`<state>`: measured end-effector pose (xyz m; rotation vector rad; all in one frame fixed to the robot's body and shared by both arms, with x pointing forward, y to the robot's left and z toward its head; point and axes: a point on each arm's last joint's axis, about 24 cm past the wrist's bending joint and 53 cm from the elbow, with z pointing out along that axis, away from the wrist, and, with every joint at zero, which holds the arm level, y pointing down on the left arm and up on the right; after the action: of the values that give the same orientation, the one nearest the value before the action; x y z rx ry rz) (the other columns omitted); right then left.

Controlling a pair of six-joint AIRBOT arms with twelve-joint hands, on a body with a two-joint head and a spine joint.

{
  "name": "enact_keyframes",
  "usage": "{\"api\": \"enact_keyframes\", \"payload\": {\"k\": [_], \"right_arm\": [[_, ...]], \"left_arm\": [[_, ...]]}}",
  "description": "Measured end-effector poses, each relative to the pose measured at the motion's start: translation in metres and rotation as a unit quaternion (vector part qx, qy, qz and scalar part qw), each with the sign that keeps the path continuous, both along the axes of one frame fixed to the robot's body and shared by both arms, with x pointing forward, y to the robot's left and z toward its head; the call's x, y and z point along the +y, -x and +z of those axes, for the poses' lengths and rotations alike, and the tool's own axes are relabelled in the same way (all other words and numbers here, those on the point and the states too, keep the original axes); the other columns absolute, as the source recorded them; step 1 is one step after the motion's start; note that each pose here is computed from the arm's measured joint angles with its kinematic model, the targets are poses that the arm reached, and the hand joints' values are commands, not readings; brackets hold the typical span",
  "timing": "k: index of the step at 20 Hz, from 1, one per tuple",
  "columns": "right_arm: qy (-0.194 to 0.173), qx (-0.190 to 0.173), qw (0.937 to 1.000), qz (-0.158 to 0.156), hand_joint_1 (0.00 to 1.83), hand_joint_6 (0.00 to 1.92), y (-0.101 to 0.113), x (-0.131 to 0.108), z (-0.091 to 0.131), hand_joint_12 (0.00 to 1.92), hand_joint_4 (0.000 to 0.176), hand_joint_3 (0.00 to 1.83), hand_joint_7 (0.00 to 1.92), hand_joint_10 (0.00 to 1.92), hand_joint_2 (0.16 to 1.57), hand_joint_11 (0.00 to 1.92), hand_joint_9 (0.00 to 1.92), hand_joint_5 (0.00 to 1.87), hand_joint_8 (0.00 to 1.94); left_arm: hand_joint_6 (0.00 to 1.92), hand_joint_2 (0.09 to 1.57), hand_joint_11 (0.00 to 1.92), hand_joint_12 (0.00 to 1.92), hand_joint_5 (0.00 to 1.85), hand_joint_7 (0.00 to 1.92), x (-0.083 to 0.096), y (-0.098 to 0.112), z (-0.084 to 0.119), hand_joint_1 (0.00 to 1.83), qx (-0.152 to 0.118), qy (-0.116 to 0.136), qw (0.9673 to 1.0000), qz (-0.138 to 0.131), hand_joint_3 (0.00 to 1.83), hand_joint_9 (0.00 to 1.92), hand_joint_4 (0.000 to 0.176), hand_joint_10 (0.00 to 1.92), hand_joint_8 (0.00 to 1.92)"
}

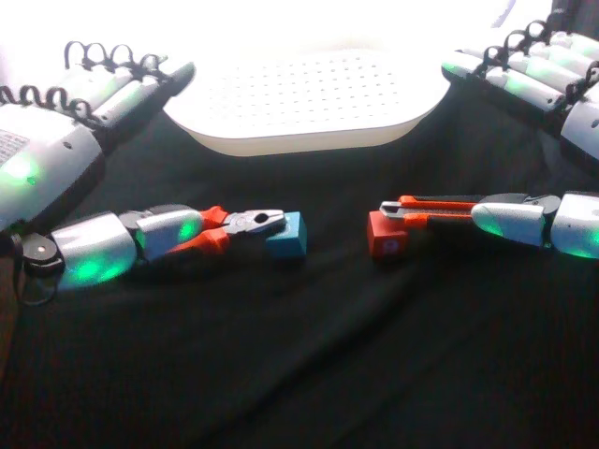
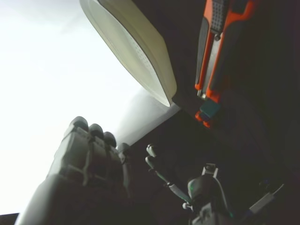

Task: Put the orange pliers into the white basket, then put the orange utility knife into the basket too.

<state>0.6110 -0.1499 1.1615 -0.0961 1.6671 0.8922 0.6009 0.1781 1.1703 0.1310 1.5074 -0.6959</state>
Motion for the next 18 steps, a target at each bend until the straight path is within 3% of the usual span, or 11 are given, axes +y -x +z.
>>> {"api": "enact_keyframes", "payload": {"k": [5,8,9,10,12,13,14,15,16,17,18], "right_arm": [[-0.005,0.006,1.0,-0.001,0.44,0.0,0.001,0.002,-0.003,0.0,0.024,0.01,0.0,0.0,1.19,0.0,0.0,0.0,0.0],[-0.006,0.008,0.9999,-0.004,0.39,0.0,0.001,0.0,-0.003,0.0,0.032,0.02,0.0,0.0,1.21,0.0,0.0,0.0,0.0],[-0.006,0.007,0.9999,-0.004,0.39,0.0,0.001,0.0,-0.003,0.0,0.018,0.02,0.0,0.0,1.22,0.0,0.0,0.0,0.0],[-0.006,0.007,0.9999,-0.004,0.38,0.0,0.001,0.0,-0.003,0.0,0.018,0.02,0.0,0.0,1.23,0.0,0.0,0.0,0.0],[-0.006,0.006,1.0,-0.003,0.43,0.0,0.001,0.001,-0.003,0.0,0.015,0.01,0.0,0.0,1.22,0.0,0.0,0.0,0.0],[-0.006,0.006,1.0,-0.002,0.46,0.0,0.001,0.001,-0.003,0.0,0.019,0.01,0.0,0.0,1.22,0.0,0.0,0.0,0.0],[-0.006,0.007,0.9999,-0.004,0.46,0.0,0.001,0.0,-0.004,0.0,0.026,0.01,0.0,0.0,1.22,0.0,0.0,0.0,0.0],[-0.005,0.01,0.9999,-0.005,0.43,0.0,0.001,-0.001,-0.006,0.0,0.037,0.01,0.0,0.0,1.23,0.0,0.0,0.0,0.0],[-0.005,0.01,0.9999,-0.005,0.41,0.0,0.001,-0.001,-0.006,0.0,0.038,0.01,0.0,0.0,1.24,0.0,0.0,0.0,0.0],[-0.005,0.01,0.9999,-0.005,0.41,0.0,0.001,-0.001,-0.005,0.0,0.037,0.01,0.0,0.0,1.25,0.0,0.0,0.0,0.0],[-0.006,0.009,0.9999,-0.005,0.41,0.0,0.001,0.0,-0.005,0.0,0.038,0.01,0.0,0.0,1.24,0.0,0.0,0.0,0.0]], "left_arm": [[0.0,1.24,0.04,0.02,0.0,0.0,-0.001,-0.001,-0.022,0.47,0.029,0.006,0.9995,0.009,0.01,0.0,0.008,0.0,0.0],[0.0,1.25,0.03,0.03,0.0,0.0,-0.001,-0.012,-0.054,0.44,0.076,0.003,0.9969,0.022,0.01,0.01,0.033,0.0,0.0],[0.0,1.24,0.01,0.15,0.0,0.02,-0.002,-0.018,-0.069,0.45,0.102,0.002,0.9944,0.027,0.0,0.01,0.027,0.0,0.0],[0.0,1.22,0.0,0.44,0.03,0.08,-0.003,-0.02,-0.074,0.5,0.109,0.002,0.9937,0.029,0.0,0.06,0.03,0.02,0.0],[0.03,1.21,0.0,1.18,0.18,0.21,-0.007,-0.025,-0.087,0.59,0.126,0.003,0.9915,0.031,0.0,0.19,0.0,0.09,0.02],[0.02,1.22,0.0,1.27,0.3,0.35,-0.008,-0.027,-0.095,0.65,0.138,0.003,0.9898,0.033,0.0,0.23,0.0,0.26,0.04],[0.04,1.22,0.0,1.47,0.4,0.46,-0.009,-0.028,-0.102,0.7,0.15,0.002,0.9881,0.035,0.0,0.19,0.0,0.7,0.13],[0.49,1.21,0.04,1.8,0.45,0.41,-0.011,-0.028,-0.109,0.79,0.161,-0.001,0.9864,0.034,0.0,0.23,0.0,1.24,0.74],[1.34,1.29,0.21,1.9,0.57,0.37,-0.011,-0.028,-0.111,0.89,0.163,-0.001,0.986,0.034,0.0,0.28,0.0,1.53,1.17],[1.56,1.32,0.5,1.92,0.59,0.37,-0.011,-0.03,-0.111,0.91,0.163,-0.002,0.9861,0.034,0.0,0.38,0.0,1.84,1.69],[1.85,1.24,0.82,1.92,0.55,0.5,-0.01,-0.033,-0.111,1.04,0.163,0.0,0.9859,0.038,0.0,0.67,0.0,1.91,1.87]]}}
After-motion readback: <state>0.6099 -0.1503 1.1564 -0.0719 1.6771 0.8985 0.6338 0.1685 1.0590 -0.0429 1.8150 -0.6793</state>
